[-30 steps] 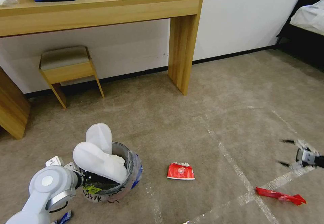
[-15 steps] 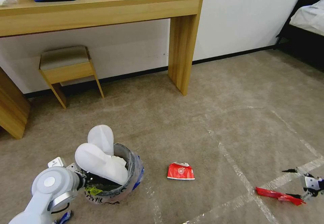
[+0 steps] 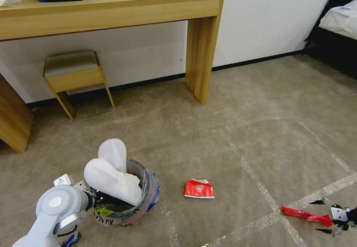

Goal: Pick up the trash bin and place the garbage on the floor into it.

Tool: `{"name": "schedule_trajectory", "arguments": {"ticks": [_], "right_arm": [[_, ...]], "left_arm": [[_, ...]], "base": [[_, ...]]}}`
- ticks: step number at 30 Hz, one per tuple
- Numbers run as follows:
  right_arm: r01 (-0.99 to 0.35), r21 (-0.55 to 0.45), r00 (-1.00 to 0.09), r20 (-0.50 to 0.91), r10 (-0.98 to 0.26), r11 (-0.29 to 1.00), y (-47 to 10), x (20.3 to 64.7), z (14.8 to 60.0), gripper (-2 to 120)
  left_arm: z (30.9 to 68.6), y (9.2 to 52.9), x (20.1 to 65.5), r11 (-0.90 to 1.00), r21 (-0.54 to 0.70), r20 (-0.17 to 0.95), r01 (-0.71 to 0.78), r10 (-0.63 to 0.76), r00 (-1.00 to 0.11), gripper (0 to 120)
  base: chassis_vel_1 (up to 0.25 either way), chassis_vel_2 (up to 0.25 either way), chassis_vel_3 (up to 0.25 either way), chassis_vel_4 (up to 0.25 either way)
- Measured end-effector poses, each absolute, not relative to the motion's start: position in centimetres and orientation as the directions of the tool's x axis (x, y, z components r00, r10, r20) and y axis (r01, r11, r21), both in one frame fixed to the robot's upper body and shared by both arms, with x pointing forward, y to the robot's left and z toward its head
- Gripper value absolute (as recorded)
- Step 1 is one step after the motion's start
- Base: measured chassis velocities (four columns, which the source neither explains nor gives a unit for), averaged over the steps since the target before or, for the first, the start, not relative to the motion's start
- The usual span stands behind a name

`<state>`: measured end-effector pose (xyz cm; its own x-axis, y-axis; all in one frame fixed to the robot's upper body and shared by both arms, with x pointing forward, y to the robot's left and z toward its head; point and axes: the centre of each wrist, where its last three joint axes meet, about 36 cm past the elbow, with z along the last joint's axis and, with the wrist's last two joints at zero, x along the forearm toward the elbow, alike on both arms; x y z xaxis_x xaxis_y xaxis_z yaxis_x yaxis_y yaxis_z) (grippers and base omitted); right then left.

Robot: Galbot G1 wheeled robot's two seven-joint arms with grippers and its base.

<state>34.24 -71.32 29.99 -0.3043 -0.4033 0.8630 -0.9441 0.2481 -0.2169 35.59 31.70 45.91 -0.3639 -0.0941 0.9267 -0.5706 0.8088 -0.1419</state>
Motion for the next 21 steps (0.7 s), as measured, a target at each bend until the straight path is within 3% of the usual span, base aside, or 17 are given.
{"name": "schedule_trajectory", "arguments": {"ticks": [10,21], "right_arm": [[-0.875,-0.245,-0.399,0.854,-0.335,0.418,-71.9,32.0,28.0,100],[-0.821,-0.257,-0.444,0.849,-0.286,0.510,-72.2,30.6,27.2,100]], "left_arm": [[45.4,31.2,35.8,0.816,-0.130,0.929,-0.564,-0.098,-0.356,0],[44.9,31.1,35.8,0.816,-0.122,0.930,-0.565,-0.105,-0.351,0]], "base": [[0.000,0.000,0.000,0.000],[0.000,0.000,0.000,0.000]]}}
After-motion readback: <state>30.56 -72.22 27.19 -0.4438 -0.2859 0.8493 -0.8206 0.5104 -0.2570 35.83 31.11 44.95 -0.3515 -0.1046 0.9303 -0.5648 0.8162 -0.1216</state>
